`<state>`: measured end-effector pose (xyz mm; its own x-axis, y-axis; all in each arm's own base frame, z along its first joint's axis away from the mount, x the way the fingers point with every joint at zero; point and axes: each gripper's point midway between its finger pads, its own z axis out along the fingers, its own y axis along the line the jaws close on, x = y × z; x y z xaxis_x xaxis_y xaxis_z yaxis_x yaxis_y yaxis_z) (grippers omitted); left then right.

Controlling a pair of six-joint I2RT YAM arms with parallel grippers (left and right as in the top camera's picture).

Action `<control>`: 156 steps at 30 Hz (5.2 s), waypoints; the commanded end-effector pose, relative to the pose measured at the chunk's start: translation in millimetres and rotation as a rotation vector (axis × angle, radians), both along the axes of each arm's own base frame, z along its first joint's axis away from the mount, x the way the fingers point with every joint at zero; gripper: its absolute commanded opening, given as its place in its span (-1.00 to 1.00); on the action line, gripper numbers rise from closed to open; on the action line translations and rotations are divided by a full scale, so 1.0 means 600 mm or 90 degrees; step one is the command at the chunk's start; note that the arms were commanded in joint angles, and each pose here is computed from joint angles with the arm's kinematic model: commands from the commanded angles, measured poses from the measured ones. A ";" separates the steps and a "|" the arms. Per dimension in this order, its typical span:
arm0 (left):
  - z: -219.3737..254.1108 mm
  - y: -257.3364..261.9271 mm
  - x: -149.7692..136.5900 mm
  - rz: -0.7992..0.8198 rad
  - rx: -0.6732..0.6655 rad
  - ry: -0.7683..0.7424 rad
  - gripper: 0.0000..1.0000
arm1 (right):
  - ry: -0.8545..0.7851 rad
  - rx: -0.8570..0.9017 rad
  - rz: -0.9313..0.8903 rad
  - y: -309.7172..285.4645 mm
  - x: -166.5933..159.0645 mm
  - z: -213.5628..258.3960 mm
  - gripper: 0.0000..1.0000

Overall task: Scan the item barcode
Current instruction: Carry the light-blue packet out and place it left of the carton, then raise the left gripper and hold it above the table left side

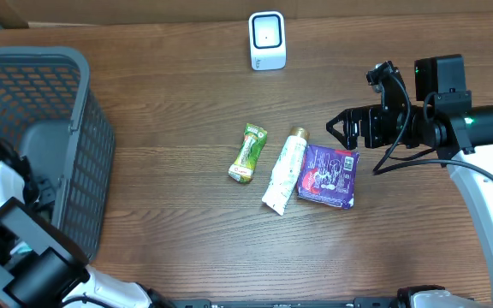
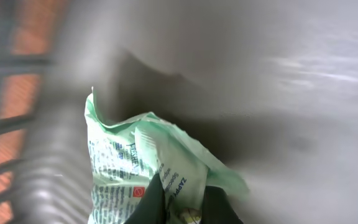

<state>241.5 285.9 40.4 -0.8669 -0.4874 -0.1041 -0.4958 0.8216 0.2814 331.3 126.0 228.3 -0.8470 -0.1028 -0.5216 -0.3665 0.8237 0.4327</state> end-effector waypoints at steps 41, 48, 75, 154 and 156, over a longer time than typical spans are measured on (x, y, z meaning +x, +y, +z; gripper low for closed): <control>0.617 -0.467 0.193 -0.390 -0.243 -0.494 -0.92 | 0.002 0.001 0.002 0.003 -0.002 -0.001 1.00; 0.481 -0.555 0.195 -0.385 -0.319 -0.312 -0.90 | 0.011 0.000 0.002 0.002 -0.007 -0.004 1.00; 0.020 -0.641 0.189 -0.275 -0.256 -0.162 -0.03 | 0.015 -0.001 0.002 0.002 -0.009 -0.005 1.00; 0.367 -0.568 0.140 -0.355 -0.179 -0.263 0.99 | 0.235 -0.075 -0.130 -0.034 0.007 -0.150 0.73; 0.364 -0.568 0.141 -0.354 -0.180 -0.258 0.99 | 0.233 -0.075 -0.130 -0.034 0.008 -0.150 0.74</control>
<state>324.1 -51.8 260.2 -0.9108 -0.0593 -0.4086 -0.0255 0.9958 -0.0876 335.2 104.9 140.2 -0.9835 0.0493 -0.1743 -0.0271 0.9113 0.4109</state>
